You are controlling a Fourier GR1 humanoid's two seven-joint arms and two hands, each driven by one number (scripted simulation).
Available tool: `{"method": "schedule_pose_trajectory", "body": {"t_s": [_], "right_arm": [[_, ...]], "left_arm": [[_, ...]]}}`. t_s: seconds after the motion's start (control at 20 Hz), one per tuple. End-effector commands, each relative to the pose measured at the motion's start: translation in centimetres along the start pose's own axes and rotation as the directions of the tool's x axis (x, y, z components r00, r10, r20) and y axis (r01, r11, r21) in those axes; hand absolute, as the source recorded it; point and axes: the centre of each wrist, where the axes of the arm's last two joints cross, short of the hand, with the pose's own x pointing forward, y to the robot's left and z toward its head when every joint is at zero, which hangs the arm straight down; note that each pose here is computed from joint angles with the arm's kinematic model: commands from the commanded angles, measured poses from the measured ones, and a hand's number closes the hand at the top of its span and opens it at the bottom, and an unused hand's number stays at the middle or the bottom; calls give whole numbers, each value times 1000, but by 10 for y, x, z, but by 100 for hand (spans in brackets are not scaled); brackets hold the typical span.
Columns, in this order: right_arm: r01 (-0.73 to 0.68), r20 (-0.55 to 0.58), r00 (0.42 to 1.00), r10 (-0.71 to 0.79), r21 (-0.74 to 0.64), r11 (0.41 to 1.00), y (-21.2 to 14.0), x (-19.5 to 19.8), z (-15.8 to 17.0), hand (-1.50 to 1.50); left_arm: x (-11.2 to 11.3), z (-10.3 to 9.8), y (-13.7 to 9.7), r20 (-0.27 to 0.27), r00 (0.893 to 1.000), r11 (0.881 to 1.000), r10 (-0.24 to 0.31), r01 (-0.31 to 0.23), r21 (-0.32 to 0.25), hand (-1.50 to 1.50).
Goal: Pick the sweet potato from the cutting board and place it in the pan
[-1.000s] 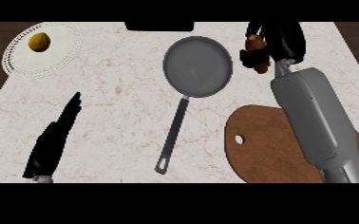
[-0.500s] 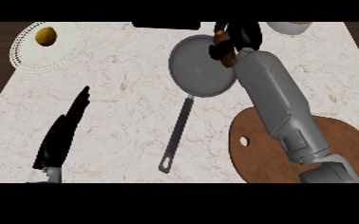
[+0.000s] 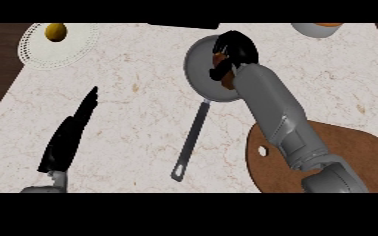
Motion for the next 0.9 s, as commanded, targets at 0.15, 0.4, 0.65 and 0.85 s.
{"method": "schedule_pose_trajectory", "body": {"t_s": [0.15,0.4,0.65,0.85], "right_arm": [[333,-124,939,-320,97,938,15,-15,1,-150],[456,40,890,-454,-106,884,2,-8,-2,-150],[572,93,815,-571,-280,771,-14,-1,-6,-150],[590,79,782,-618,-414,693,-36,-43,-11,-150]], "left_arm": [[6,-4,0,23,1000,1000,-4,4,6,0],[10,-6,-5,12,1000,1000,-1,1,-13,0],[5,-5,-9,10,1000,1000,-2,2,-4,0],[-8,4,2,-11,1000,1000,0,0,10,0]]}}
